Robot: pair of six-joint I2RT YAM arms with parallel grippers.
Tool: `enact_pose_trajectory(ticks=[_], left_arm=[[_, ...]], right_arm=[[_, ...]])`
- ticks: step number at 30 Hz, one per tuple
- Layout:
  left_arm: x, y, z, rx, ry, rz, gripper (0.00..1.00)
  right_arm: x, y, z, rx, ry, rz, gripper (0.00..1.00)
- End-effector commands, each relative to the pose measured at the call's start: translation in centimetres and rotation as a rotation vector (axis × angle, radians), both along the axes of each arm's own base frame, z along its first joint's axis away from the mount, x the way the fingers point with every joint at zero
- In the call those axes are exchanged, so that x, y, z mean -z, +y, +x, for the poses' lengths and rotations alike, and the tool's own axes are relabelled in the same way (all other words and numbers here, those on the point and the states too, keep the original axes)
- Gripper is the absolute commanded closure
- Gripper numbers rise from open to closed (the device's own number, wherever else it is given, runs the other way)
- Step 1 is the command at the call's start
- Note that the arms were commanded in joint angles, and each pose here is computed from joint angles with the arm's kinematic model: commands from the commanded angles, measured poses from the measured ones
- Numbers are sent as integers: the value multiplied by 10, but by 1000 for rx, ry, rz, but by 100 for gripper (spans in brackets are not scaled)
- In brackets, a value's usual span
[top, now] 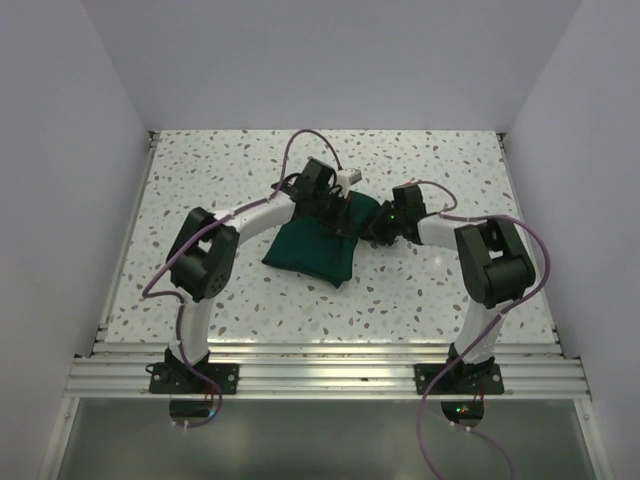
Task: Prepare the surgical pack
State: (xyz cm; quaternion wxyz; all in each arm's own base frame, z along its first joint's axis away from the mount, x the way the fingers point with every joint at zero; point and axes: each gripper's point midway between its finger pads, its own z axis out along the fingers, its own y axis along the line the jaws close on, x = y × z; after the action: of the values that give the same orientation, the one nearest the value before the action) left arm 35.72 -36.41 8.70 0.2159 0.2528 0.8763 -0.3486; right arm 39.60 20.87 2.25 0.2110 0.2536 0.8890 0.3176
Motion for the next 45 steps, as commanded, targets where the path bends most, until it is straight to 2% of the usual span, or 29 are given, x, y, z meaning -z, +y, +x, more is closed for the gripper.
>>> enact_pose_trajectory(ticks=[1, 5, 11, 12, 13, 15, 17, 19, 21, 25, 29, 32, 36, 38, 39, 42, 45], left_arm=[[-39, -21, -8, 73, -65, -100, 100], [-33, -23, -8, 82, -68, -81, 100], [-21, -31, -16, 90, -89, 14, 100], [-18, -32, -17, 74, -103, 42, 97], [-16, -31, -18, 66, -108, 59, 87], [-10, -29, -18, 42, -127, 110, 80], [-5, -26, -17, 26, -146, 153, 68], [-9, -28, -20, 27, -166, 164, 54], [-15, -29, -19, 15, -190, 171, 46], [-34, -27, -11, -22, -225, 179, 39], [-58, -18, -7, -62, -273, 209, 31], [-76, -13, -7, -88, -311, 210, 22], [-98, -3, -20, -118, -338, 170, 22], [-102, -8, -31, -95, -329, 107, 33], [-94, -4, -42, -79, -307, 101, 45], [-75, -4, -64, -42, -256, 69, 59], [-62, -7, -77, -22, -232, 24, 62]], right_arm=[[-24, -20, -7, 12, -17, -96, 76], [-31, -50, -24, 42, 22, -180, 75], [-50, -93, -28, 76, 15, -265, 64], [-53, -100, -26, 83, 7, -272, 64], [-58, -102, -24, 87, -3, -266, 63], [-62, -108, -22, 96, -10, -263, 63], [-68, -107, -18, 92, -27, -254, 63], [-74, -104, -14, 82, -41, -242, 62], [-75, -101, -10, 73, -50, -227, 61], [-85, -91, 4, 53, -93, -171, 60], [-92, -82, 18, 22, -118, -135, 54], [-101, -73, 31, -9, -153, -99, 56], [-111, -57, 47, -53, -200, -23, 62], [-111, -51, 52, -65, -206, 13, 70], [-112, -48, 53, -74, -208, 28, 73], [-110, -42, 57, -82, -213, 71, 82], [-103, -34, 56, -103, -195, 112, 87]])
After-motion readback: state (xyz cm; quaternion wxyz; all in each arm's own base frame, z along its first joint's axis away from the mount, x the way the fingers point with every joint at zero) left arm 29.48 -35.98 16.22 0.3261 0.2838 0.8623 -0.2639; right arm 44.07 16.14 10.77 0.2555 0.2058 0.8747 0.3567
